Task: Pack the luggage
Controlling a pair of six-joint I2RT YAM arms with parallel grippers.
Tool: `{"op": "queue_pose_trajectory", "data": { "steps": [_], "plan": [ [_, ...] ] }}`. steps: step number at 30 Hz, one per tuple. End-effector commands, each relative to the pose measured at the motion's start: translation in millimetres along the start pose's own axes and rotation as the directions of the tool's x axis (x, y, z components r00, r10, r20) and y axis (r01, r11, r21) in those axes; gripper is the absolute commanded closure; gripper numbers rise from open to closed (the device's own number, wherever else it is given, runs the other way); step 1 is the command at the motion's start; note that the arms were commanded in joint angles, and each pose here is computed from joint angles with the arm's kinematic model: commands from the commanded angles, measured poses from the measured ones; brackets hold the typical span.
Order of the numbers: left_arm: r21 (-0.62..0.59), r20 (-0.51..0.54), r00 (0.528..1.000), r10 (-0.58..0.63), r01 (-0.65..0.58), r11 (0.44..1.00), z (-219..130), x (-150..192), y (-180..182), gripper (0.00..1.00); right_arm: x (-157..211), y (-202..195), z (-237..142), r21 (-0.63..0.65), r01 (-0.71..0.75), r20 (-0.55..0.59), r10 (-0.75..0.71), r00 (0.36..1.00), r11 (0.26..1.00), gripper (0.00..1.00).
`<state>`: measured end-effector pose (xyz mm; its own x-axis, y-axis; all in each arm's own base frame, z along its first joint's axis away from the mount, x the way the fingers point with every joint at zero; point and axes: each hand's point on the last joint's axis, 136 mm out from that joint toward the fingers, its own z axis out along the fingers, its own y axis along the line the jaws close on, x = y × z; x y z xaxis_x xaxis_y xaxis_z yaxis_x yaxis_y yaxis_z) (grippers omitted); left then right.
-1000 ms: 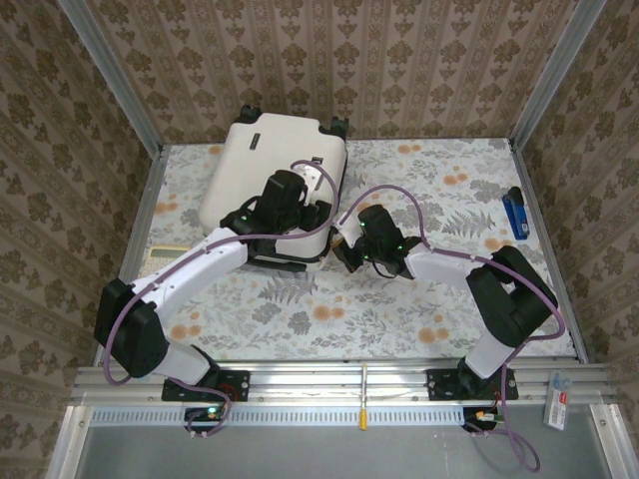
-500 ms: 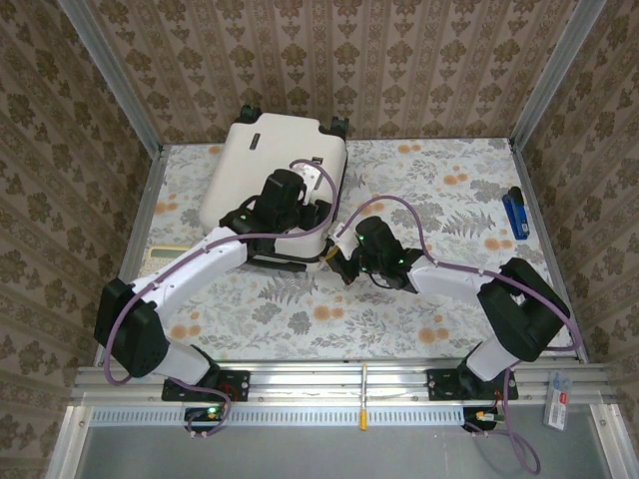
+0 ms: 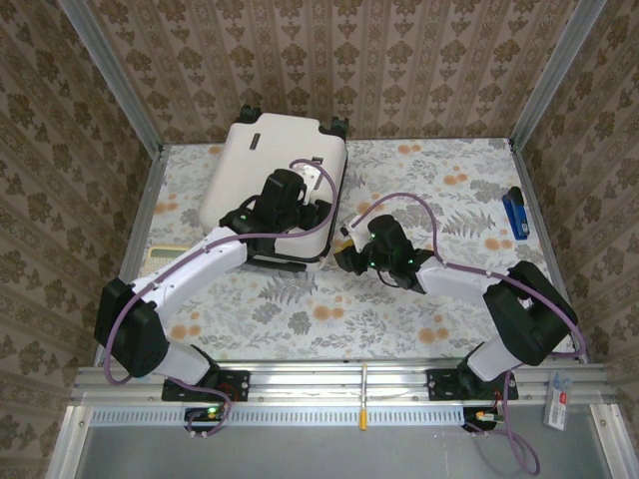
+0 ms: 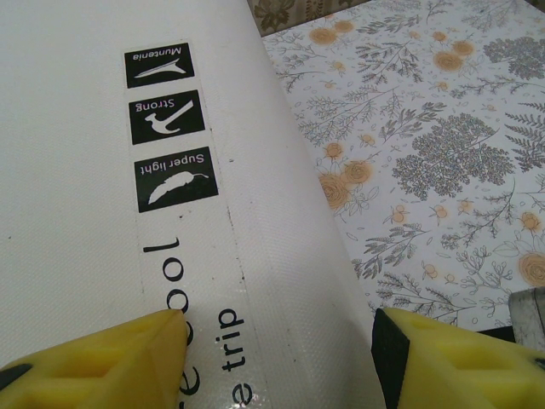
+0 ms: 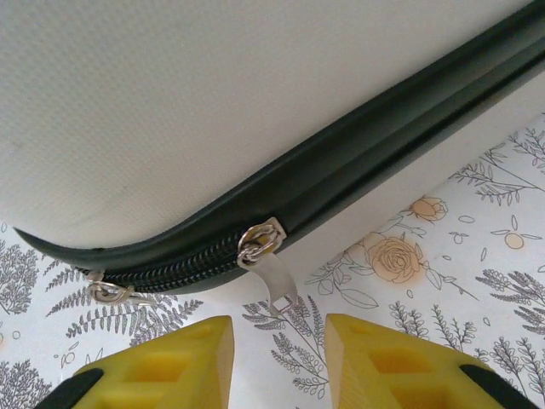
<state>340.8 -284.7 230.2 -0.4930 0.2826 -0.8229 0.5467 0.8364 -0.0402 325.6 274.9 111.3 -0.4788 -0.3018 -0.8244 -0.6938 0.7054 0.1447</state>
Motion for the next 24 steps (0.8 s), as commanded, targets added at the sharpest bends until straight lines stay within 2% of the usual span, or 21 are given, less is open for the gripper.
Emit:
{"op": "queue_pose_trajectory", "data": {
  "steps": [1,7,12,17,24],
  "plan": [
    [0.053,-0.342,0.939,-0.020,0.041,0.998,13,98,-10,0.39,-14,0,3,-0.014,0.001,0.031,0.000,1.000,1.000,0.65],
    [0.048,-0.343,0.939,-0.020,0.039,0.998,10,99,-9,0.39,-15,11,12,-0.092,0.034,0.022,-0.032,0.999,0.995,0.64],
    [0.045,-0.340,0.940,-0.021,0.039,0.998,9,98,-8,0.39,-10,5,22,-0.072,0.052,-0.004,-0.052,0.999,0.996,0.65],
    [0.051,-0.342,0.940,-0.020,0.040,0.998,9,99,-10,0.39,-10,-8,33,-0.025,0.079,-0.027,-0.080,0.996,0.997,0.79],
    [0.049,-0.336,0.942,-0.021,0.039,0.998,7,98,-9,0.39,-10,-17,43,0.003,0.089,-0.026,-0.088,0.996,0.996,0.81]
  ]
}}
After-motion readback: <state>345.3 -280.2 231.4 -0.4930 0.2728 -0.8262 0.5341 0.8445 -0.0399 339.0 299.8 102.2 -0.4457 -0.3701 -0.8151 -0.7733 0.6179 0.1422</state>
